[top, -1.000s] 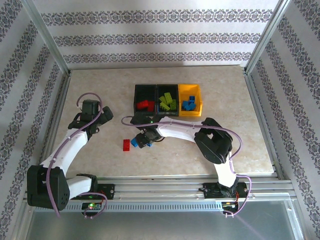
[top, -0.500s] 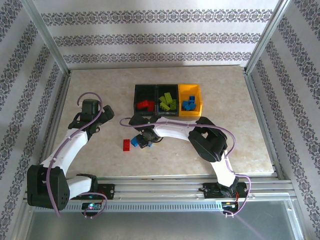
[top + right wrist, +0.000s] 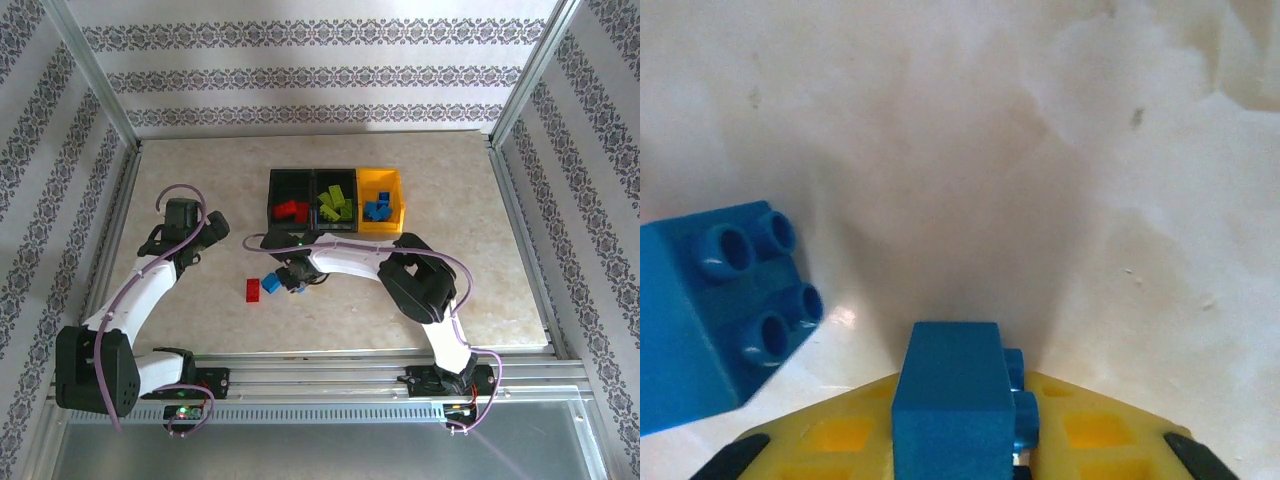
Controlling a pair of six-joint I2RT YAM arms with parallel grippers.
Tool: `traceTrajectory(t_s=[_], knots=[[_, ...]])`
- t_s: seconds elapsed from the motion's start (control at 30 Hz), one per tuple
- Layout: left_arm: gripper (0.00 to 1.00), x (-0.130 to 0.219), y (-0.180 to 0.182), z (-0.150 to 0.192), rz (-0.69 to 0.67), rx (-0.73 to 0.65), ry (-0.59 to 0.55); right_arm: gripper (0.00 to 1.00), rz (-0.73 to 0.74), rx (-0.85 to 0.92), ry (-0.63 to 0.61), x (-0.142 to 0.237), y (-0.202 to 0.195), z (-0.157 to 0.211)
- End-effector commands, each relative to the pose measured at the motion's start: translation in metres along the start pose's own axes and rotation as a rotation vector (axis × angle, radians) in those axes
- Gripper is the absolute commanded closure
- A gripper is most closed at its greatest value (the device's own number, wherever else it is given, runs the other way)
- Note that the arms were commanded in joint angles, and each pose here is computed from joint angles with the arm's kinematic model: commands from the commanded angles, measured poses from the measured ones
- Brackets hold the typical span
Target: Sort the legos into containers by color
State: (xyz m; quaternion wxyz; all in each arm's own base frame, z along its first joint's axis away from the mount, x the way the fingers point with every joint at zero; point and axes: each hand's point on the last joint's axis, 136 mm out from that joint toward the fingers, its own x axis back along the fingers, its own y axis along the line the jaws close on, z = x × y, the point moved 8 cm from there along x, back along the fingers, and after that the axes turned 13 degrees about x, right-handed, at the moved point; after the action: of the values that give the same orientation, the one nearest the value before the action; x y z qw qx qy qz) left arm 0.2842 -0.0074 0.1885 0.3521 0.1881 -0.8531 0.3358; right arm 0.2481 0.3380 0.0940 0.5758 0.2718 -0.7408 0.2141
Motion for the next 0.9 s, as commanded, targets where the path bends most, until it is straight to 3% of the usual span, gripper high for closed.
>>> traceTrajectory(t_s=[0.0, 0.6, 0.87], knots=[[0.00, -0.003, -0.001, -0.005, 0.018, 0.007, -0.011, 0.77, 0.079, -0.076, -0.027, 0.019, -0.026, 0.003], [0.00, -0.003, -0.004, -0.008, 0.029, 0.008, -0.016, 0.80, 0.218, -0.410, -0.268, 0.105, -0.143, 0.014], [0.00, 0.000, -0.002, -0.007, 0.027, 0.001, -0.018, 0.80, 0.235, -0.567, -0.346, 0.121, -0.202, 0.011]])
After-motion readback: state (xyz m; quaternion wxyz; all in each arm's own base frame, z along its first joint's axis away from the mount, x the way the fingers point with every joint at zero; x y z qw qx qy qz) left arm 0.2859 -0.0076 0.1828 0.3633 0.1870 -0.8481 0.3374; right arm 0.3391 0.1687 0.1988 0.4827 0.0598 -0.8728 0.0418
